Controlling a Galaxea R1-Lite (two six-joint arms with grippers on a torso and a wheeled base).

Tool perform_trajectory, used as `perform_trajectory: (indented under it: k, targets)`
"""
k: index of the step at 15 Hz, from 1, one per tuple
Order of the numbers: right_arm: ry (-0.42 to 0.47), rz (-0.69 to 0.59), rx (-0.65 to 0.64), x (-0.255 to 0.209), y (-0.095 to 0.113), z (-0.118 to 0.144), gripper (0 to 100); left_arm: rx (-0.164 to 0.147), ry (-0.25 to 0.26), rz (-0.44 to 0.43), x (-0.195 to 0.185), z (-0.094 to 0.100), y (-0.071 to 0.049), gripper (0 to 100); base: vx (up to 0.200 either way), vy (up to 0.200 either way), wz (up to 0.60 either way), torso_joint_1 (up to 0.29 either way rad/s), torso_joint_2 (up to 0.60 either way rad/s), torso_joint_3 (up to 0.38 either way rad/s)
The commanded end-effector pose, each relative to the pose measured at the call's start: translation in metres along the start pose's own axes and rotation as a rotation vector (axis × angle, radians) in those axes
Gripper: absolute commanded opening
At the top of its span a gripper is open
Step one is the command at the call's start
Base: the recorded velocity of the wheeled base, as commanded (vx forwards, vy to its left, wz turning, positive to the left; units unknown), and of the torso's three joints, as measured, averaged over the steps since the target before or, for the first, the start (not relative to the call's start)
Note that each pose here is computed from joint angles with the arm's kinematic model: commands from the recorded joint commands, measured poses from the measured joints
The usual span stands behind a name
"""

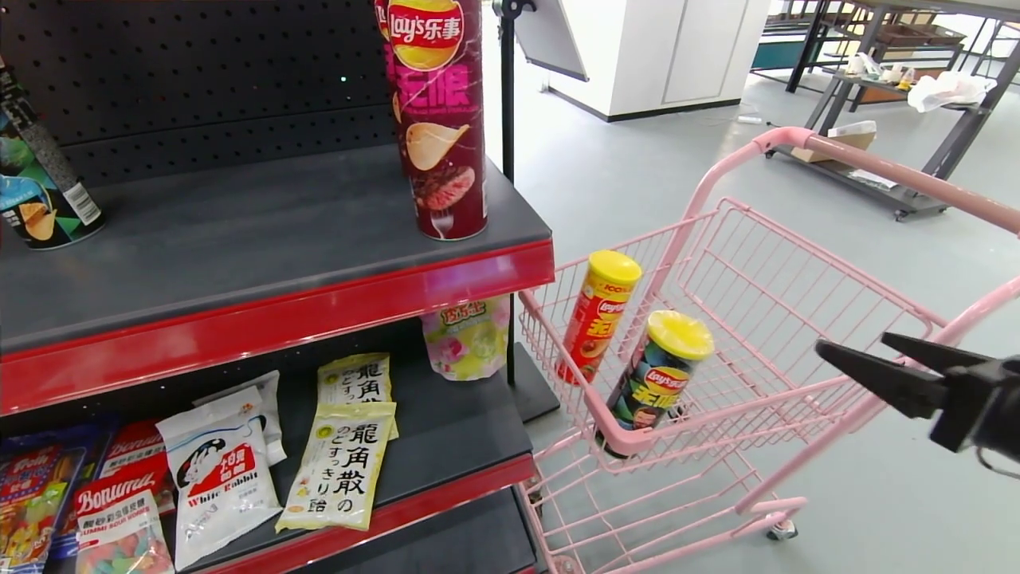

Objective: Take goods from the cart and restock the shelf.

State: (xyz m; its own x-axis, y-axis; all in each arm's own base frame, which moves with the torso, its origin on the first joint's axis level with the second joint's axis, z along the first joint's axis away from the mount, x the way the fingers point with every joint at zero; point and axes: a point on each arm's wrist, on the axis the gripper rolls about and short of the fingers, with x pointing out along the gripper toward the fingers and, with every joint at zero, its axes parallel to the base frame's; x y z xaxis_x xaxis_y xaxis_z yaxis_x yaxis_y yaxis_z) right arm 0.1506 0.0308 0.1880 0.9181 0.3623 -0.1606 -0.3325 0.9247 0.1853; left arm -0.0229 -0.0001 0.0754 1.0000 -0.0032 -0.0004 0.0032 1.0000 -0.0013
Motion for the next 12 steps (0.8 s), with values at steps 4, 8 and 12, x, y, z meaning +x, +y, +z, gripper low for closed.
perform_trajectory:
  k: [4, 8, 12]
  targets:
    - [0.236, 0.117, 0.022, 0.083, 0.003, -0.055, 100, 0.001, 0.000, 0.000, 0.000, 0.000, 0.000, 100, 0.000, 0.000, 0.00, 0.000, 0.00, 0.000]
    - [0.256, 0.125, 0.021, 0.105, 0.003, -0.057, 100, 0.001, 0.000, 0.000, 0.000, 0.000, 0.000, 100, 0.000, 0.000, 0.00, 0.000, 0.00, 0.000]
    - [0.266, 0.121, 0.021, 0.128, 0.001, -0.058, 100, 0.001, 0.001, 0.000, 0.000, 0.000, 0.000, 100, 0.000, 0.000, 0.00, 0.000, 0.00, 0.000]
